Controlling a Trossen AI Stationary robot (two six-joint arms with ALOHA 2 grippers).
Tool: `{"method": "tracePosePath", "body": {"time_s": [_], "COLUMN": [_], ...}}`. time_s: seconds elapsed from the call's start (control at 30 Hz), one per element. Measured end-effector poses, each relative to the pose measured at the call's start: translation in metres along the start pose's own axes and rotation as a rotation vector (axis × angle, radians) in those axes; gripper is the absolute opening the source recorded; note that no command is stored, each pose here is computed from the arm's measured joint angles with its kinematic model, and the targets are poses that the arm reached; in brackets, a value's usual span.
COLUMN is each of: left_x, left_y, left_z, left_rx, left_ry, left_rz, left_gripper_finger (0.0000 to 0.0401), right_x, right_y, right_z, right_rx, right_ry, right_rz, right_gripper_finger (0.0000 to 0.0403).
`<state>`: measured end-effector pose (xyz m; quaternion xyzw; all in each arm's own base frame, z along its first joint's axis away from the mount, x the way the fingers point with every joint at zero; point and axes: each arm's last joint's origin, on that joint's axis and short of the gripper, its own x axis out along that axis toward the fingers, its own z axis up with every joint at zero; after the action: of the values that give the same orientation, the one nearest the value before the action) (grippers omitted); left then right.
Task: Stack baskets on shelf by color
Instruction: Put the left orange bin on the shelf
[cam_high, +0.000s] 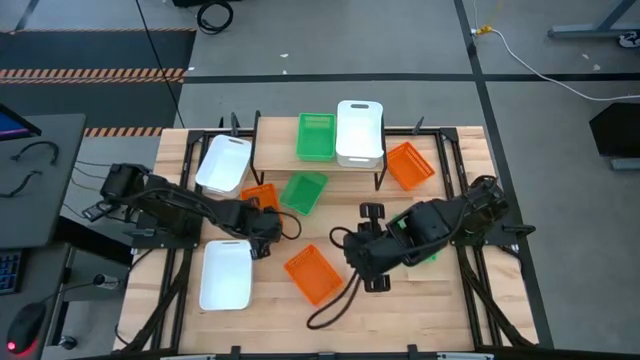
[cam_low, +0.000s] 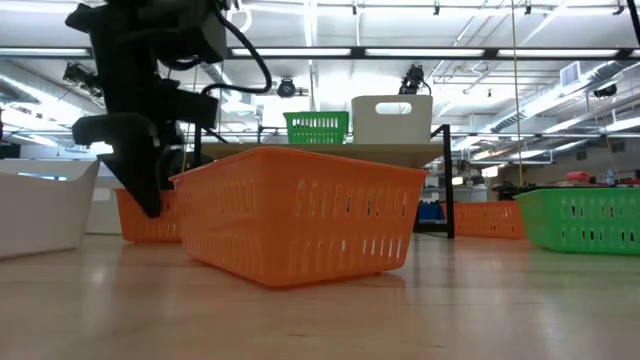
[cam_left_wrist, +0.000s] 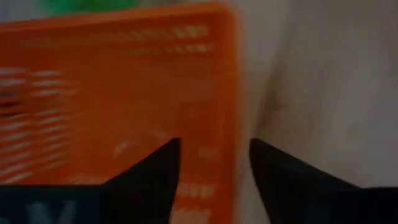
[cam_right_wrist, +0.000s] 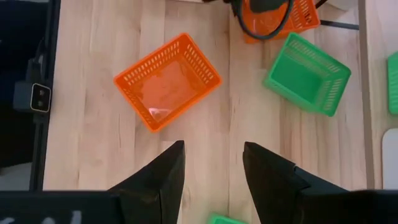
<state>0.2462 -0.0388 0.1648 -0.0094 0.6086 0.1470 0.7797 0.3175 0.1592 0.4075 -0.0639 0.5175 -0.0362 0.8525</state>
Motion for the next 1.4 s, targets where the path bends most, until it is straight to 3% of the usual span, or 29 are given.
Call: {"method": "tracePosePath", "body": {"time_s": [0.17, 0.2, 0.43, 0.63, 0.87, 1.03, 1.27, 1.4], "left_x": [0.006, 0.006, -0.021, -0.086, -0.147, -0.152, -0.138, -0.132], "left_y": [-0.004, -0.004, -0.011, -0.018, 0.003, 0.024, 0.072, 0.097], "left_z": [-0.001, -0.001, 0.011, 0.038, 0.056, 0.066, 0.076, 0.083], "left_rx": [-0.022, -0.032, -0.019, 0.06, 0.154, 0.248, 0.234, 0.226], "left_ry": [0.052, 0.053, 0.05, -0.01, -0.048, -0.05, 0.028, 0.019], "left_rz": [-0.057, -0.057, -0.071, -0.014, 0.099, 0.14, 0.183, 0.111], "left_gripper_finger": [0.0031, 0.0017, 0.0005, 0.0003, 0.0002, 0.0002, 0.0002, 0.0002], "right_x": [-0.003, -0.003, -0.005, -0.005, -0.003, -0.003, -0.004, -0.005], "right_y": [0.007, 0.008, 0.012, 0.009, 0.007, 0.006, 0.009, 0.011], "right_z": [-0.003, -0.003, -0.005, -0.004, -0.002, -0.002, -0.003, -0.004], "right_rx": [-0.01, -0.012, -0.031, -0.053, -0.055, -0.055, -0.029, -0.028], "right_ry": [-0.021, -0.025, -0.04, -0.043, -0.04, -0.04, -0.043, -0.045], "right_rz": [-0.029, -0.035, -0.056, -0.071, -0.076, -0.076, -0.072, -0.068], "right_gripper_finger": [0.0168, 0.0168, 0.0168, 0.0167, 0.0168, 0.0168, 0.0168, 0.0168]}}
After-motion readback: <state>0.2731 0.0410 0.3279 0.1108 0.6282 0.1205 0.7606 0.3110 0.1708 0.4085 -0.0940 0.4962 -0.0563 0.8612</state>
